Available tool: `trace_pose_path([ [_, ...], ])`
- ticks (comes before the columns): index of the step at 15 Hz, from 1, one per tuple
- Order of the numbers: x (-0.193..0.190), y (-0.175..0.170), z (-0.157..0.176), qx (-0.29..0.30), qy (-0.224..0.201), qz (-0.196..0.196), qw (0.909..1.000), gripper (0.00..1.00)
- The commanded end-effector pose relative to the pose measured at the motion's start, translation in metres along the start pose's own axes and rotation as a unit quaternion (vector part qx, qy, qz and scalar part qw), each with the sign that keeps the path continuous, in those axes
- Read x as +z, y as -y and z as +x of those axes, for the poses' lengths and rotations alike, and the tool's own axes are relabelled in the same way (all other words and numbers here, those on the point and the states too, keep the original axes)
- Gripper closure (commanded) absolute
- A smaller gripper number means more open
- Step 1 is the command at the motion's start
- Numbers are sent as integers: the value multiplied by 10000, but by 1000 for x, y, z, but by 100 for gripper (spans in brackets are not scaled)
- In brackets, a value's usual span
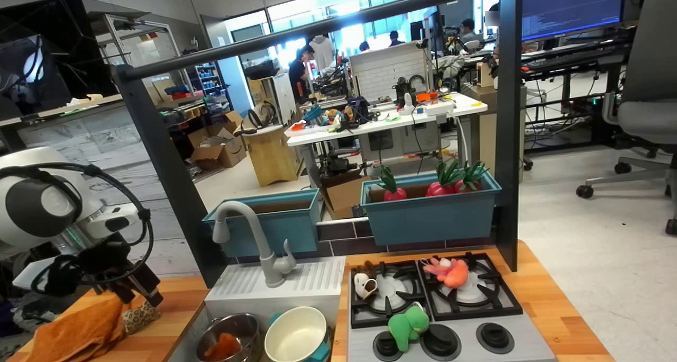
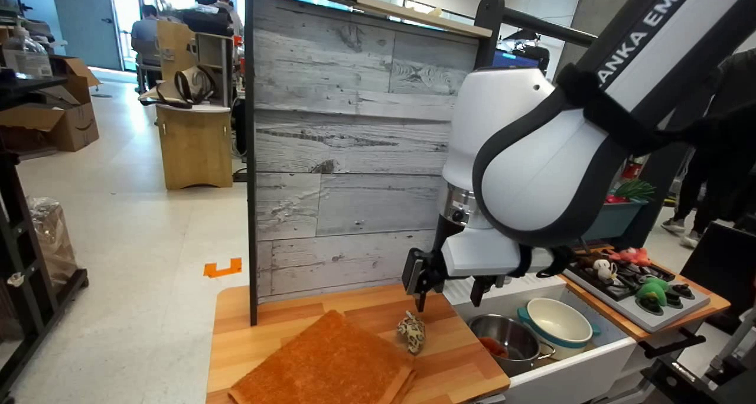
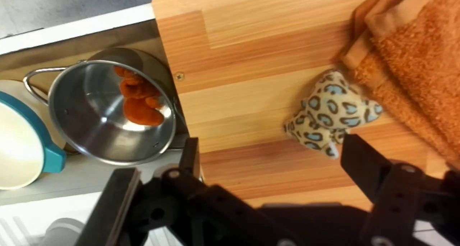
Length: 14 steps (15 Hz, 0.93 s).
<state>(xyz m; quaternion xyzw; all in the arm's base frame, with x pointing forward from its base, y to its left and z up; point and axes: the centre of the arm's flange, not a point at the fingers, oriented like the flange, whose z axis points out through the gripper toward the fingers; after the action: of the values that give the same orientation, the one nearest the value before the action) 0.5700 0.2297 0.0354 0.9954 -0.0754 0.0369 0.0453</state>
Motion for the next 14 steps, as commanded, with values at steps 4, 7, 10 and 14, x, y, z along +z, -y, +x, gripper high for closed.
trace_pose_path([
  [4,54,31,21,-584,95,561,9967,0],
  [7,61,34,20,-728,242,738,9943,35],
  [10,52,30,16,-686,360,879,9931,58],
  [14,26,6,1,-347,202,663,9970,88],
])
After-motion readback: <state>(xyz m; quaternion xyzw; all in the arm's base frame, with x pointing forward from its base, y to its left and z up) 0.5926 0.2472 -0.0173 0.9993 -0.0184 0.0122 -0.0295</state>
